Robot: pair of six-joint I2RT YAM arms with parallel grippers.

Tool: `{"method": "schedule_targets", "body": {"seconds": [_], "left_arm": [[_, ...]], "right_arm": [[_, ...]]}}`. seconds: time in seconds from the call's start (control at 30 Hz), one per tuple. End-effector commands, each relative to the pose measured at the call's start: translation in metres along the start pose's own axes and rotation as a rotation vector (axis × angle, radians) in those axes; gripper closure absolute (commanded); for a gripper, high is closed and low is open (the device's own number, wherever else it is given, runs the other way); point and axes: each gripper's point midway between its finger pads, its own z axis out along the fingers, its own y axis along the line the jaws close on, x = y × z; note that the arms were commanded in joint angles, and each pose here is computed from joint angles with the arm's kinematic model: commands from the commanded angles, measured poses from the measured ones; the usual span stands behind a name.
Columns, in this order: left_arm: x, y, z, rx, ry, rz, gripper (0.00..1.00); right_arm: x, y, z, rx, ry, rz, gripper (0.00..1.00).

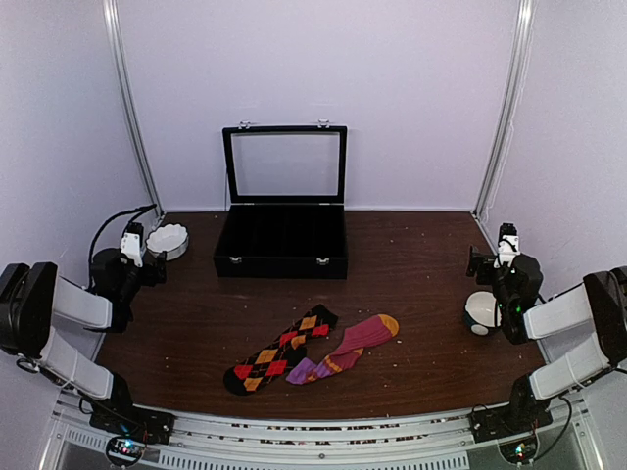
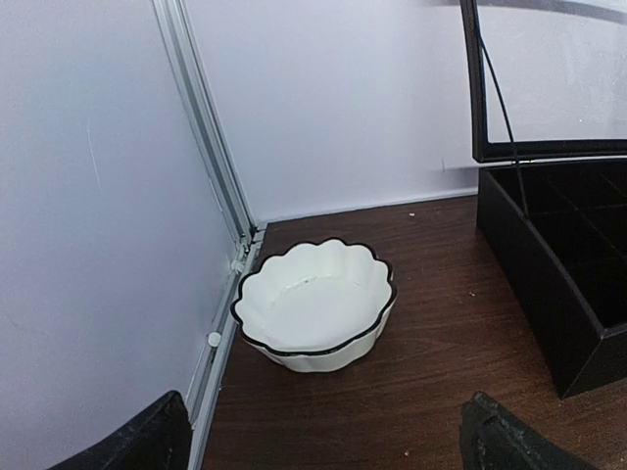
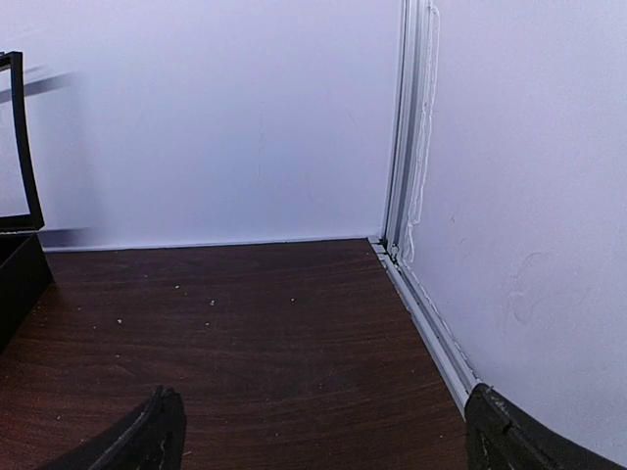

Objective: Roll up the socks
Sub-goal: Move the sock to the center of the board.

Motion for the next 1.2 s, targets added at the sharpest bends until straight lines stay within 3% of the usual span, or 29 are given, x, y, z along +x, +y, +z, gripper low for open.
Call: {"method": "schedule_targets", "body": {"seconds": [0.0,0.07,0.23,0.33,0.43,0.5,0.63,0.77,1.17], "left_arm": [[-0.018,0.004,0.002,-0.017,-0.064,-0.007,0.02],[-0.017,0.004,0.002,-0.018,-0.061,-0.008,0.02],[-0.019,0.004,0.002,-0.019,-0.065,-0.009,0.02],[-0.052,0.006,0.012,0.021,-0.004,0.005,0.02],[-0.088,0.011,0.025,0.049,0.106,0.018,0.02],[-0.099,0.0,0.028,0.145,0.186,0.064,0.02],[-0.095,-0.033,0.015,0.394,0.342,0.128,0.02],[-0.086,-0.082,-0.009,0.625,0.387,0.215,0.02],[0.006,-0.237,-0.109,1.103,0.509,0.712,0.02]], "right_arm": [[-0.007,0.0,0.003,-0.002,-0.019,0.016,0.0],[-0.01,-0.003,0.002,0.015,-0.028,0.018,0.0],[-0.044,-0.053,-0.002,0.323,0.04,0.124,0.0],[-0.067,-0.038,0.002,0.232,0.119,0.029,0.0],[-0.08,-0.058,-0.004,0.373,0.108,0.274,0.0],[-0.082,-0.064,-0.009,0.433,0.188,0.372,0.0],[-0.085,0.004,0.006,0.083,0.29,0.368,0.0],[-0.063,0.068,-0.007,0.039,0.424,0.256,0.0],[0.058,0.224,-0.09,-0.21,0.781,0.074,0.06]]}}
